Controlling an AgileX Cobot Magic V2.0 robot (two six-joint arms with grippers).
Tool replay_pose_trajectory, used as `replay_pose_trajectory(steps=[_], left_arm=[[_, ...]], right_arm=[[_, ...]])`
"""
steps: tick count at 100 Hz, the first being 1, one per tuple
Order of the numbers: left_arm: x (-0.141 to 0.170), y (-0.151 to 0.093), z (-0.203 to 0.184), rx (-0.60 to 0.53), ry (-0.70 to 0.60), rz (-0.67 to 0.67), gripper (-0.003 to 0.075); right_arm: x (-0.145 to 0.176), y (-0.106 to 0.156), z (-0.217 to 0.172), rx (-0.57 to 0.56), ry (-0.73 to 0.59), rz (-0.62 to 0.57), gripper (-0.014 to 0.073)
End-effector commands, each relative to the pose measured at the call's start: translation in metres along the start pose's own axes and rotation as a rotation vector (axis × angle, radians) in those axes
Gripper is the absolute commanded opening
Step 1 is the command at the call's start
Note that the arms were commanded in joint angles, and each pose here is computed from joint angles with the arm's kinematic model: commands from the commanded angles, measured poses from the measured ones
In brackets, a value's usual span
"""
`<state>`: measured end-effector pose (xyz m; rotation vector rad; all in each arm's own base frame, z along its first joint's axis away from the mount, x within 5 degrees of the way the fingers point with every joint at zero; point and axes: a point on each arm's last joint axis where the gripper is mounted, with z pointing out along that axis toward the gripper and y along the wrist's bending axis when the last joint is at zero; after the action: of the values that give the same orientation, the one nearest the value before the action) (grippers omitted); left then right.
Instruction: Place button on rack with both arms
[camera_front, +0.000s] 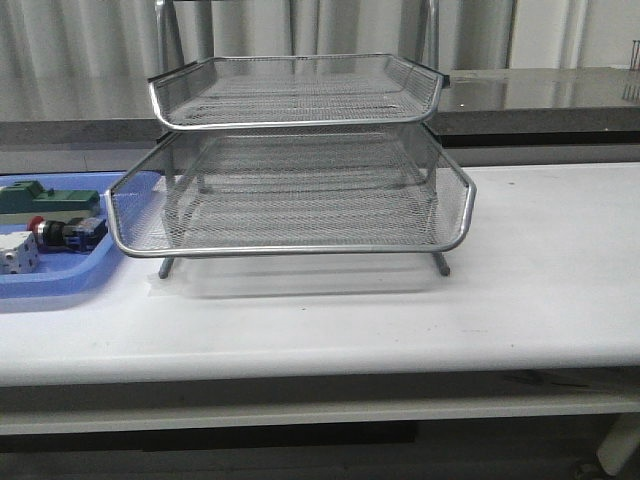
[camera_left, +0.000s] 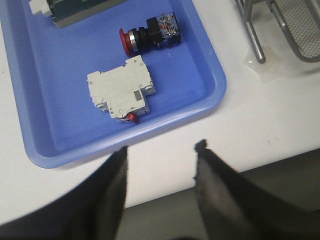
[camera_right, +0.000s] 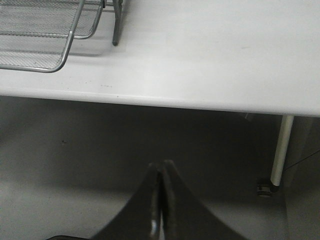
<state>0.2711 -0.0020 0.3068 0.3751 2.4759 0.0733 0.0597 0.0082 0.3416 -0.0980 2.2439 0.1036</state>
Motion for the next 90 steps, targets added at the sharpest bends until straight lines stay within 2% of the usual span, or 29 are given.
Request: replay_pose_trajectory(steps=[1, 8, 18, 31, 57, 90], left_arm=[[-0.013, 0.001, -0.016, -0.023, -0.095, 0.024, 0.0584], [-0.015, 0.002, -0.016, -0.029, -0.112, 0.024, 0.0634], [-0.018, 0.003, -0.016, -0.044, -0.150, 0.043, 0.0623], [-0.022, 0.005, -0.013, -0.076, -0.174, 0.259, 0.0619], [-0.048, 0.013, 0.007, -0.094, -0.176, 0.410, 0.0619], [-0.096, 0.026, 0.050, -0.025, -0.067, 0.482, 0.0619]], right_arm=[[-0.012, 0.000, -0.007, 0.001, -0.085, -0.004, -0.0070], [-0.012, 0.000, -0.007, 0.001, -0.085, -0.004, -0.0070], [-0.012, 0.000, -0.007, 0.001, -0.085, -0.004, -0.0070], [-0.012, 0.000, -0.007, 0.001, -0.085, -0.004, -0.0070], [-0.012, 0.000, -0.007, 0.001, -0.085, -0.004, -0.0070], [-0.012, 0.000, -0.007, 0.001, -0.085, -0.004, -0.0070]])
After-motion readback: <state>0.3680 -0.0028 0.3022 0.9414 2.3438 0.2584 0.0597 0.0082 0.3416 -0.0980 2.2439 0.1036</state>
